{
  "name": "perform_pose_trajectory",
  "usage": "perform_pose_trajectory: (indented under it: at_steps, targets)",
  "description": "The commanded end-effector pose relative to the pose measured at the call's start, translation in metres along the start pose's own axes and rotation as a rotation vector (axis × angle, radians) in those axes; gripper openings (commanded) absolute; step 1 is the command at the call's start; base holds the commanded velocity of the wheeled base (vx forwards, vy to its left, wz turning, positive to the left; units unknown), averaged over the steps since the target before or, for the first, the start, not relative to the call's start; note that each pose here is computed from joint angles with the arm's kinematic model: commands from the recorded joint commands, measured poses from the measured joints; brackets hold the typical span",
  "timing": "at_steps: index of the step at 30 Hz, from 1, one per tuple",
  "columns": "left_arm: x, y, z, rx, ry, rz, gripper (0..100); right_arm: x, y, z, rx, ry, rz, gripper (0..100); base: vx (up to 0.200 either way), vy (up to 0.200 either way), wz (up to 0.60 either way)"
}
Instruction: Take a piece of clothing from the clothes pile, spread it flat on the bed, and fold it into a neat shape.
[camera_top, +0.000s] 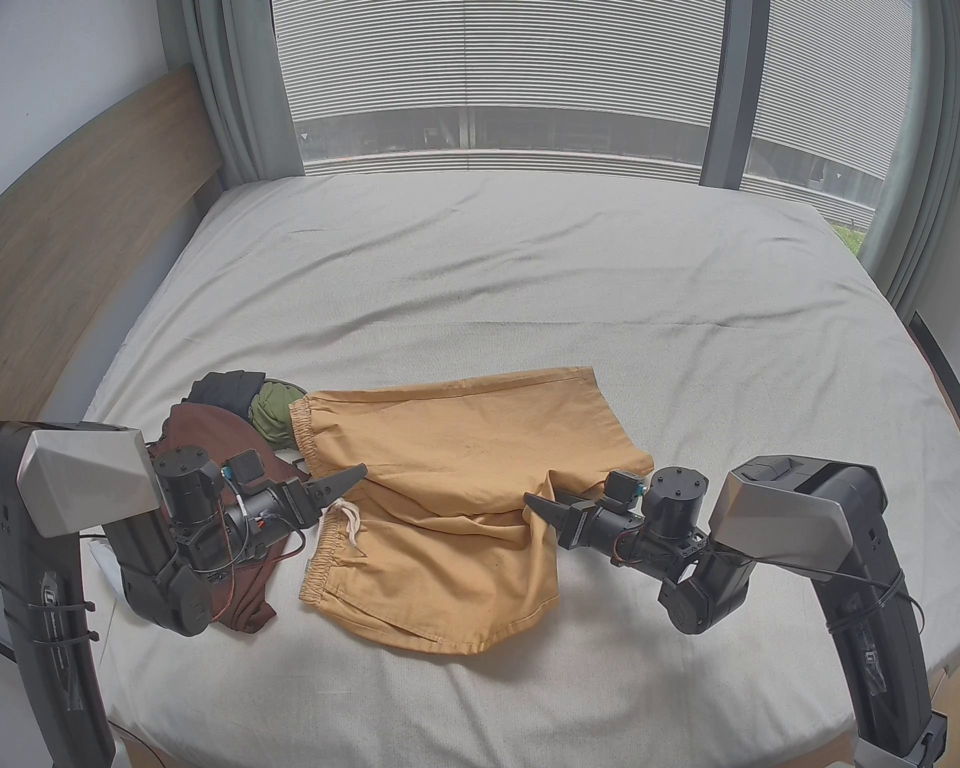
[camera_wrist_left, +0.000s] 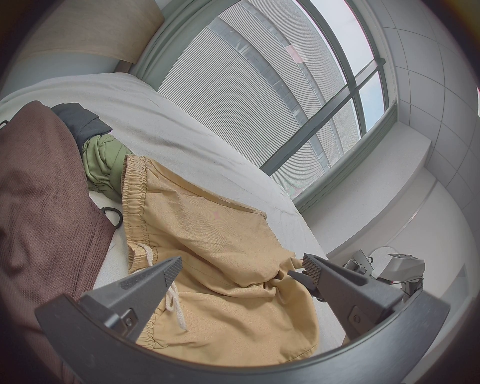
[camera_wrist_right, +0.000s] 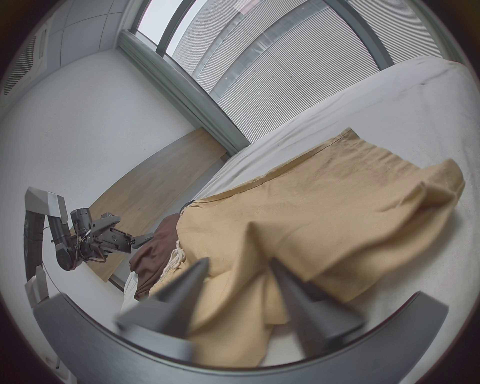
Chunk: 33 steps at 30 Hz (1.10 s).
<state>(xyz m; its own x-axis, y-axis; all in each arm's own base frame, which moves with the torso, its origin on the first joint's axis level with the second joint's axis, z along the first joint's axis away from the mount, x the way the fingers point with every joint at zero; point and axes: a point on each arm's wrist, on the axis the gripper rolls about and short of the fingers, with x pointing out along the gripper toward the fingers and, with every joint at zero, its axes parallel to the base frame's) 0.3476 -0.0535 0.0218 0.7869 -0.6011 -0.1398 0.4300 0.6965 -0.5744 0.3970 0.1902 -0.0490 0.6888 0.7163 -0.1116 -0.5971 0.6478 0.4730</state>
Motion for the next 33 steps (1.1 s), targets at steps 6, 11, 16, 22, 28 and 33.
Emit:
perform_pose_trajectory:
  at_steps: [6,11,16,22,28,33]
  targets:
    - [0.001,0.001,-0.002,-0.001,0.004,0.002,100,0.002,0.021,-0.016,0.003,0.050,0.038,100,0.000,0.000,0.00]
    - [0.001,0.001,-0.001,0.001,0.002,0.002,100,0.006,0.035,-0.027,-0.001,0.067,0.075,100,0.000,0.000,0.00]
    - [0.001,0.001,0.000,0.003,0.000,0.001,100,-0.004,0.039,-0.027,-0.001,0.067,0.073,100,0.000,0.000,0.00]
    - [0.000,0.001,-0.001,0.002,0.001,0.001,100,-0.029,0.035,-0.002,0.004,0.043,0.025,100,0.000,0.000,0.00]
    - [0.000,0.001,-0.001,0.002,0.001,0.001,100,-0.058,0.022,0.004,0.013,0.070,-0.053,100,0.000,0.000,0.00]
    - [0.000,0.001,-0.001,0.000,0.001,0.001,100,-0.080,0.010,-0.004,0.016,0.125,-0.116,100,0.000,0.000,0.00]
